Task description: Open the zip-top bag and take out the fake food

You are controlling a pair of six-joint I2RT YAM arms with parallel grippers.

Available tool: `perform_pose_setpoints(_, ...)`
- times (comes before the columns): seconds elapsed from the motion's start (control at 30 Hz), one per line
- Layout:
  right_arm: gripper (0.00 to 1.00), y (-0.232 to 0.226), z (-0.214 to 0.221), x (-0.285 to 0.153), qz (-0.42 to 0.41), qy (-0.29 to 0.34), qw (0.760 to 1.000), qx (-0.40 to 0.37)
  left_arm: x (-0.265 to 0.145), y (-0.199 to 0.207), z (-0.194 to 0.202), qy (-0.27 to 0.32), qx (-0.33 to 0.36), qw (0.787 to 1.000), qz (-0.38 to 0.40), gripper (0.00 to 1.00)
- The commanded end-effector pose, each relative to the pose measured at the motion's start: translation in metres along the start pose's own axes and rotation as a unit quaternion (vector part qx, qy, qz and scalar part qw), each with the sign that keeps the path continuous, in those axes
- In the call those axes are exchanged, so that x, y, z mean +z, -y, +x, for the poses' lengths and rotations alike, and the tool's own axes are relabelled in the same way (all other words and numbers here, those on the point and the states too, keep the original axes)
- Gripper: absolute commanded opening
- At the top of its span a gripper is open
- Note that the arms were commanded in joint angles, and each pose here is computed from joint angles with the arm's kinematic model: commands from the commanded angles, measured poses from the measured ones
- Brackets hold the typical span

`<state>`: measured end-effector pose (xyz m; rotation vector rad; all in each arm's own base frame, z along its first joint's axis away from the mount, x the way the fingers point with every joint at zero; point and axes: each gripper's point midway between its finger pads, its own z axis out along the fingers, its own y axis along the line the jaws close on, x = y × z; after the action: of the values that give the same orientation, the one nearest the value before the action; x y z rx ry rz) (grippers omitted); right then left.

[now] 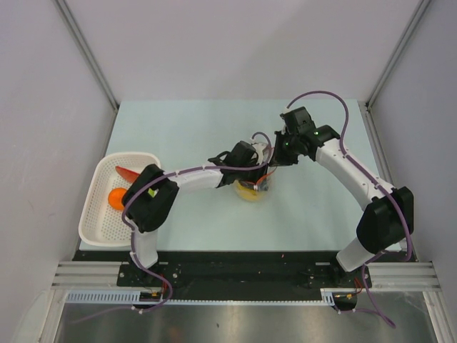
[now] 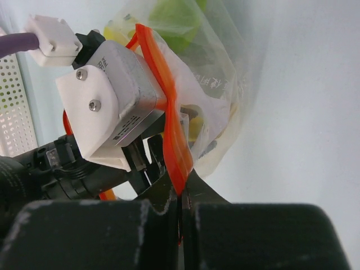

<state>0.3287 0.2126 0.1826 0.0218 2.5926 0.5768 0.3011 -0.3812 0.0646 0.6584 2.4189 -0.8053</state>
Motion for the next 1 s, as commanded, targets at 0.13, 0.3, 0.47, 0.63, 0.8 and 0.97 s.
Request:
perform_pose_setpoints(0.13, 0.00, -0.021, -0.017, -0.018, -0.035, 0.031, 0.999, 0.004, 0.017, -0.012, 0.007, 0.028, -0.012, 0.999, -0.033, 0.46)
perform_pose_setpoints(0.3, 0.00, -0.018, -0.019, -0.021, -0.030, 0.038, 0.999, 0.000, 0.006, -0.008, -0.002, 0.038, -0.002, 0.999, -0.036, 0.26)
perform_pose_setpoints(0.47, 0.00, -0.015, -0.023, -0.023, -0.023, 0.048, 0.999, -0.006, -0.017, -0.003, -0.018, 0.052, 0.004, 0.997, -0.049, 0.18)
perform_pose_setpoints(0.63, 0.00, -0.012, -0.026, -0.027, -0.016, 0.059, 0.998, -0.014, -0.045, 0.002, -0.039, 0.081, 0.019, 0.995, -0.062, 0.00)
perform_pose_setpoints(0.8, 0.00, -0.007, -0.025, -0.027, -0.006, 0.059, 0.998, -0.021, -0.072, 0.005, -0.064, 0.115, 0.023, 0.990, -0.072, 0.00)
perform_pose_setpoints(0.97, 0.00, -0.003, -0.027, -0.028, 0.003, 0.063, 0.998, -0.021, -0.102, 0.027, -0.087, 0.158, 0.058, 0.985, -0.037, 0.00)
